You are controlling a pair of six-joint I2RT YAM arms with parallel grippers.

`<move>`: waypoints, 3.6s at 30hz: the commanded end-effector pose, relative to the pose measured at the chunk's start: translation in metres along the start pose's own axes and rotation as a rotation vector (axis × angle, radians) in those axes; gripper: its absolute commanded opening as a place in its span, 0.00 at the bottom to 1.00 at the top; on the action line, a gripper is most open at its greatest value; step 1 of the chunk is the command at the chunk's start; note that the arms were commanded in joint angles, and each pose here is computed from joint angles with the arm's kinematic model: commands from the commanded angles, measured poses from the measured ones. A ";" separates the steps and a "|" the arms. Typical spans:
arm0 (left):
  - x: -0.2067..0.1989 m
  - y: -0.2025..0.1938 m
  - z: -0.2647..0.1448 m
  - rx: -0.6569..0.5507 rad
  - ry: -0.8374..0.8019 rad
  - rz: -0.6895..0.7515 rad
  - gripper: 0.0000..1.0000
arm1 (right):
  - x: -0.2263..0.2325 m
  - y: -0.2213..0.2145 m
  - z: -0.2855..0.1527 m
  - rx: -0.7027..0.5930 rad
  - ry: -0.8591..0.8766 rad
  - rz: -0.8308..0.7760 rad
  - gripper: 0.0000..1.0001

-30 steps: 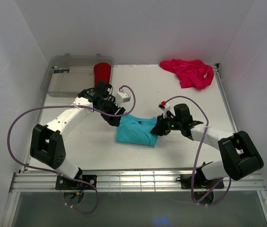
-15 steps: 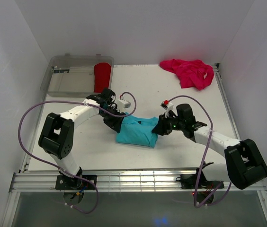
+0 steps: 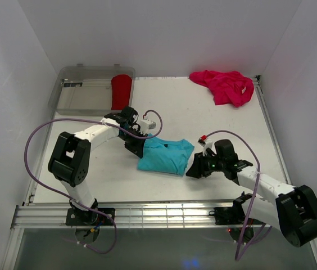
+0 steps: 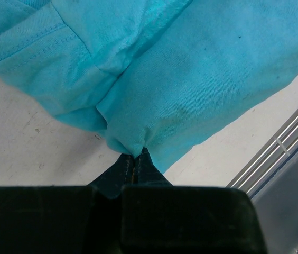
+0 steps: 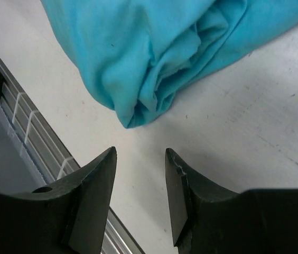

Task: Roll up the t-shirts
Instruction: Roll the T-shirt to the center of the board.

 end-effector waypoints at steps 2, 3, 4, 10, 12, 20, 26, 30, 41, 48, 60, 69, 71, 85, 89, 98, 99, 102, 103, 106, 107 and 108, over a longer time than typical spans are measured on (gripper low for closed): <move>-0.006 0.005 -0.006 -0.039 -0.022 0.017 0.00 | 0.010 0.007 0.007 -0.062 0.071 0.006 0.48; -0.006 0.005 -0.006 -0.040 -0.021 0.019 0.00 | 0.011 0.009 0.009 -0.070 0.077 0.006 0.48; -0.006 0.005 -0.007 -0.044 -0.017 0.022 0.00 | 0.013 0.013 0.010 -0.090 0.088 -0.010 0.48; 0.000 0.004 -0.007 -0.046 0.017 0.027 0.00 | 0.017 0.012 0.018 -0.078 0.123 -0.024 0.48; -0.001 0.004 -0.007 -0.047 0.011 0.029 0.00 | 0.017 0.010 0.020 -0.084 0.125 -0.013 0.48; 0.001 0.007 -0.008 -0.054 0.018 0.037 0.00 | 0.012 0.016 0.035 -0.046 0.113 0.007 0.22; 0.009 0.005 -0.010 -0.050 0.054 0.055 0.00 | 0.005 0.018 0.031 -0.058 0.053 -0.022 0.08; 0.016 0.008 -0.013 -0.048 0.102 0.074 0.00 | 0.004 0.016 0.022 -0.043 0.015 -0.062 0.08; 0.028 0.016 -0.022 -0.063 0.168 0.111 0.00 | -0.014 0.003 -0.002 0.034 -0.066 -0.010 0.08; 0.025 0.018 -0.025 -0.076 0.159 0.126 0.00 | -0.013 0.008 -0.003 0.046 -0.052 -0.031 0.08; 0.002 0.014 -0.017 -0.078 0.001 0.057 0.00 | 0.008 0.077 -0.021 -0.129 -0.118 -0.203 0.34; -0.002 0.043 -0.029 -0.137 -0.003 0.095 0.06 | 0.057 0.101 0.043 0.017 0.111 -0.312 0.25; 0.001 0.042 -0.027 -0.128 0.009 0.096 0.09 | 0.050 0.096 0.055 0.053 0.112 -0.288 0.24; 0.008 0.059 -0.055 -0.162 0.127 0.170 0.43 | 0.016 0.092 0.076 0.098 0.032 -0.148 0.22; -0.004 0.069 -0.080 -0.221 0.129 0.296 0.51 | 0.006 0.095 0.079 0.091 0.015 -0.130 0.22; -0.025 0.029 -0.030 -0.119 0.284 0.746 0.55 | -0.002 0.092 0.081 0.099 0.006 -0.076 0.21; -0.028 0.027 -0.025 -0.097 0.316 0.810 0.57 | -0.002 0.092 0.081 0.100 0.005 -0.077 0.21; -0.038 0.022 -0.017 -0.066 0.361 0.941 0.68 | -0.003 0.091 0.080 0.099 -0.002 -0.068 0.21; -0.042 0.022 -0.016 -0.069 0.359 0.976 0.74 | -0.003 0.090 0.080 0.100 -0.006 -0.065 0.21; -0.052 0.017 -0.012 -0.046 0.358 1.068 0.78 | -0.003 0.094 0.081 0.065 -0.003 -0.069 0.20; -0.051 0.014 -0.009 -0.037 0.359 1.094 0.81 | -0.002 0.094 0.080 0.058 -0.002 -0.068 0.20; -0.053 0.011 -0.006 -0.040 0.356 1.130 0.82 | -0.001 0.096 0.080 0.047 -0.002 -0.068 0.20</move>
Point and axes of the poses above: each gripper's point midway between its finger pads, its own z axis out along the fingers, its own x axis along the line the jaws close on, y = z × x, the point moved 3 cm from there along -z, back along the fingers, and after that the axes turned 4 degrees about -z, right-handed, at the moved point
